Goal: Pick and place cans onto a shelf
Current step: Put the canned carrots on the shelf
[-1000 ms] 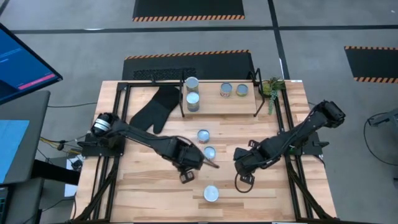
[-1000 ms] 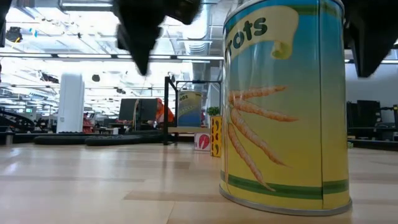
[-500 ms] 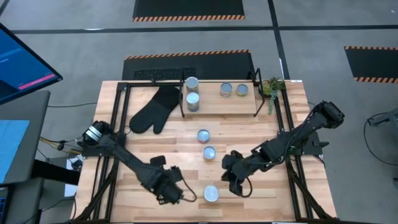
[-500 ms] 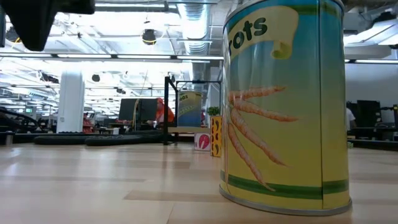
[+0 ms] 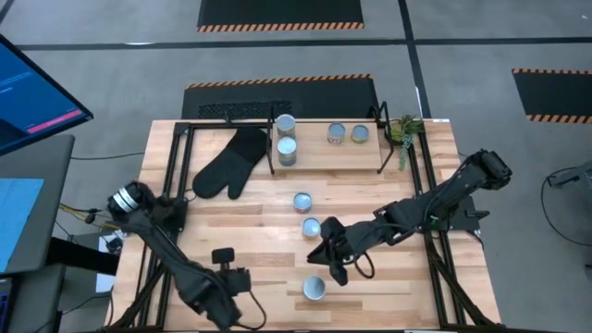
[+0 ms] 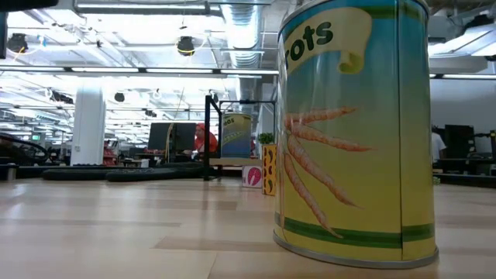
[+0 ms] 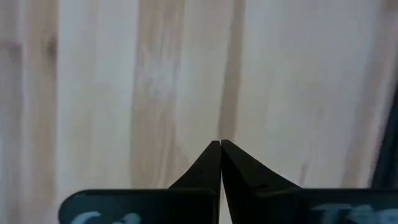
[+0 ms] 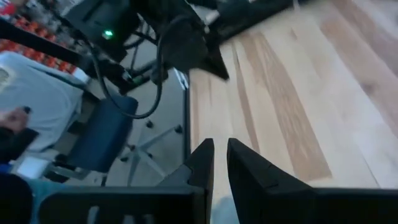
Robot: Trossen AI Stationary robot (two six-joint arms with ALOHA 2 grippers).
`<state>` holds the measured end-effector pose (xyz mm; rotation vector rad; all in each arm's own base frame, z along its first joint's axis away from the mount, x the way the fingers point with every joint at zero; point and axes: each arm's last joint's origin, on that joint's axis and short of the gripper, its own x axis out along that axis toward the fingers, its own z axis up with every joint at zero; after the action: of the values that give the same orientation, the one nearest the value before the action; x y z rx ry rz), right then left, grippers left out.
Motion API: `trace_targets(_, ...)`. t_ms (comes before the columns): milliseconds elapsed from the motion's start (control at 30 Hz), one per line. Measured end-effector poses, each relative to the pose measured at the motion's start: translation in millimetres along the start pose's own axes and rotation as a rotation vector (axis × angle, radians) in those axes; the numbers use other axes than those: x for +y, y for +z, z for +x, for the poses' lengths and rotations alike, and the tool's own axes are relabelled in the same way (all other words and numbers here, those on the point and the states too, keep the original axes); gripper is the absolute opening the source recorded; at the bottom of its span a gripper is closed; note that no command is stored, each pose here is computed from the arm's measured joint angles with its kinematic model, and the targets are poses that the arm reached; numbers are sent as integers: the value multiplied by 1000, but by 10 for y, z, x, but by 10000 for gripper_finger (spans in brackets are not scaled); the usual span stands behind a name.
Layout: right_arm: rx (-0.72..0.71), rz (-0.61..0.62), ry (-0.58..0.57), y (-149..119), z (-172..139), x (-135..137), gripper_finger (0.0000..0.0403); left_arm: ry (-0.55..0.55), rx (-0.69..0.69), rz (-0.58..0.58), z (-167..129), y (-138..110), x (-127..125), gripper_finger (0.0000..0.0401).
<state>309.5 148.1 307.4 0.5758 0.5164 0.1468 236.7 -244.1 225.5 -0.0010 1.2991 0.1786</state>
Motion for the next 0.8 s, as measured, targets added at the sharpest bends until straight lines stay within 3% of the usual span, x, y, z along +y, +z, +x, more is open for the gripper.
trace_targets(167,-79,-58,33,217,19,190,70,-148,-210,6,-65,-160,239,0)
trace_targets(300,-34,-126,-5,282,179,278,70,-304,-339,-25,-87,-263,542,0)
trace_targets(467,220,-145,-202,171,362,221,70,-433,-376,-130,-67,-343,781,0)
trace_targets(633,410,-31,-405,76,391,144,70,-466,-398,-108,-83,-303,747,0)
trace_targets(800,505,40,-406,-45,519,106,70,-472,-433,-91,-64,-259,694,0)
